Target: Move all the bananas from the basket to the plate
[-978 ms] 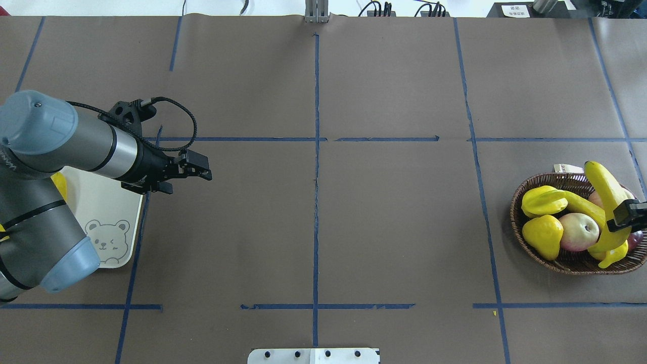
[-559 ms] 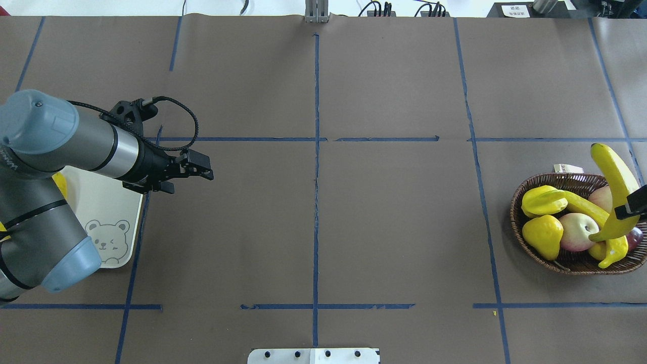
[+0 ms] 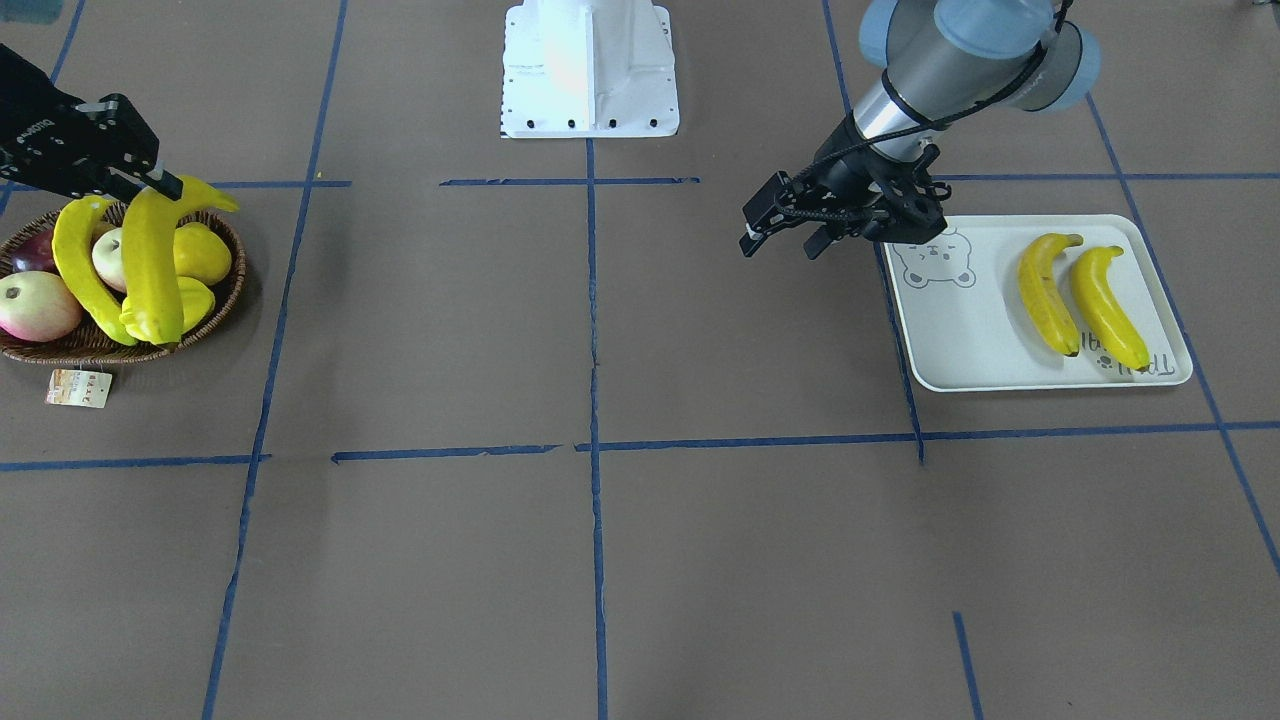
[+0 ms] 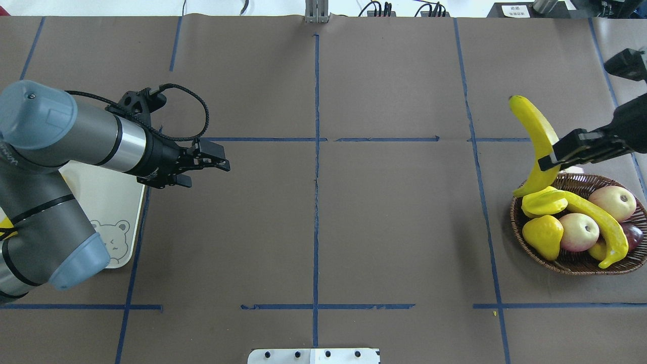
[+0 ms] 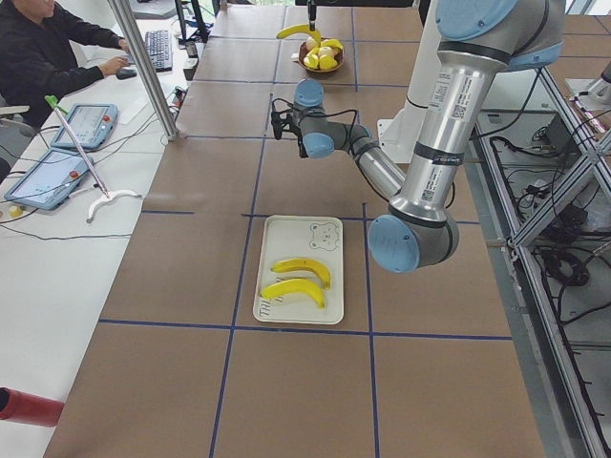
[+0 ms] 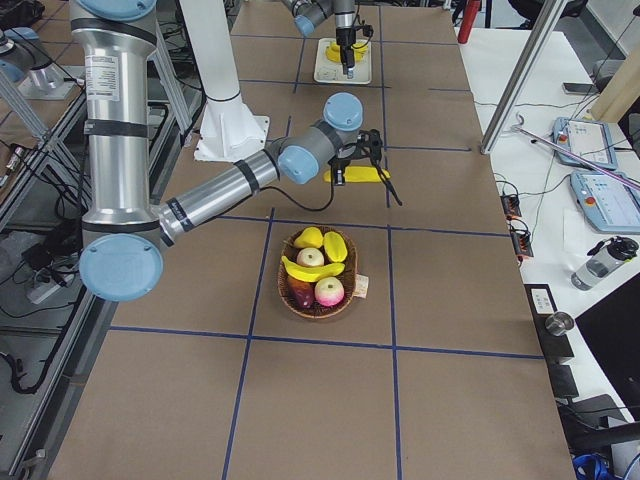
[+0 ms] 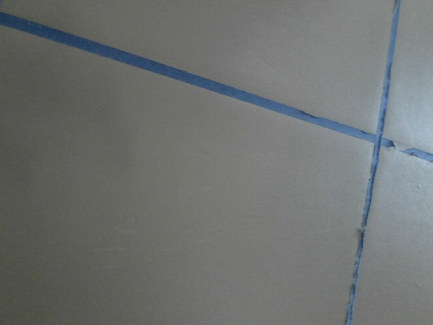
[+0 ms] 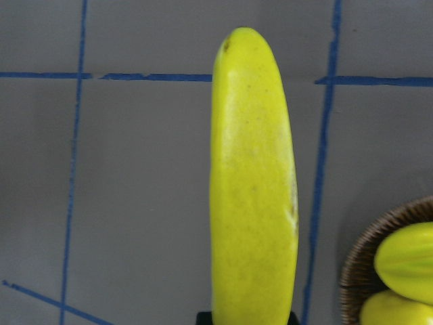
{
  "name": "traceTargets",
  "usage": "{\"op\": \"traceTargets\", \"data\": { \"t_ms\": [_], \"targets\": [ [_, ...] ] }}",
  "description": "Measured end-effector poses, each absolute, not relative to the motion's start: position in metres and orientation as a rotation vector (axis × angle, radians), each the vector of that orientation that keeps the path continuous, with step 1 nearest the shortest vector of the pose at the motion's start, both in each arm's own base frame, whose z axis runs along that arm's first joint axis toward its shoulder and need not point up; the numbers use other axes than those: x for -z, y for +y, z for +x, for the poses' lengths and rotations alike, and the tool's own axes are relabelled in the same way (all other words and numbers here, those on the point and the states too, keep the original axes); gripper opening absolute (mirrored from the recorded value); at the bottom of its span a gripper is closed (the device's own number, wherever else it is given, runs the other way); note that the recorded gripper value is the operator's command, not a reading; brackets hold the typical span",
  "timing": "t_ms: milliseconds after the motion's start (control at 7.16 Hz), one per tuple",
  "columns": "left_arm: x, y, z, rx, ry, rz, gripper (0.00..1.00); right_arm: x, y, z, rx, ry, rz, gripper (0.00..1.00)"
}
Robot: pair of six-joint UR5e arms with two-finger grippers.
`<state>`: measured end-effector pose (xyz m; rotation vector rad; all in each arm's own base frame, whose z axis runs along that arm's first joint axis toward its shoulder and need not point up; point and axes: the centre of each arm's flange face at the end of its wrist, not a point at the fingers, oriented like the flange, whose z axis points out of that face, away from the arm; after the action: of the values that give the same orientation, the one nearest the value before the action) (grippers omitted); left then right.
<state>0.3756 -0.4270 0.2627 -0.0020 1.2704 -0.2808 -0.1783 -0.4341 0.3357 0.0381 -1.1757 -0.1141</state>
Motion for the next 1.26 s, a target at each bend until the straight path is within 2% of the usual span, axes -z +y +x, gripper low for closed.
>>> {"op": "traceTargets", "data": {
  "t_ms": [280, 559, 1258],
  "targets": [
    [-0.23, -0.424, 0.372, 0.33, 1.424, -0.015, 0.99, -0.247, -0.436, -0.258, 0.094, -1.238, 0.005, 0.0],
    [-0.202, -0.424, 0.369, 0.375, 1.526, -0.026, 0.99, -0.189, -0.412, -0.324, 0.072, -1.262, 0.017, 0.0],
    [-0.159, -0.428, 0.373, 0.44, 1.608, -0.07, 0.99, -0.13, -0.352, -0.397, 0.108, -1.315, 0.068, 0.0]
  ]
}}
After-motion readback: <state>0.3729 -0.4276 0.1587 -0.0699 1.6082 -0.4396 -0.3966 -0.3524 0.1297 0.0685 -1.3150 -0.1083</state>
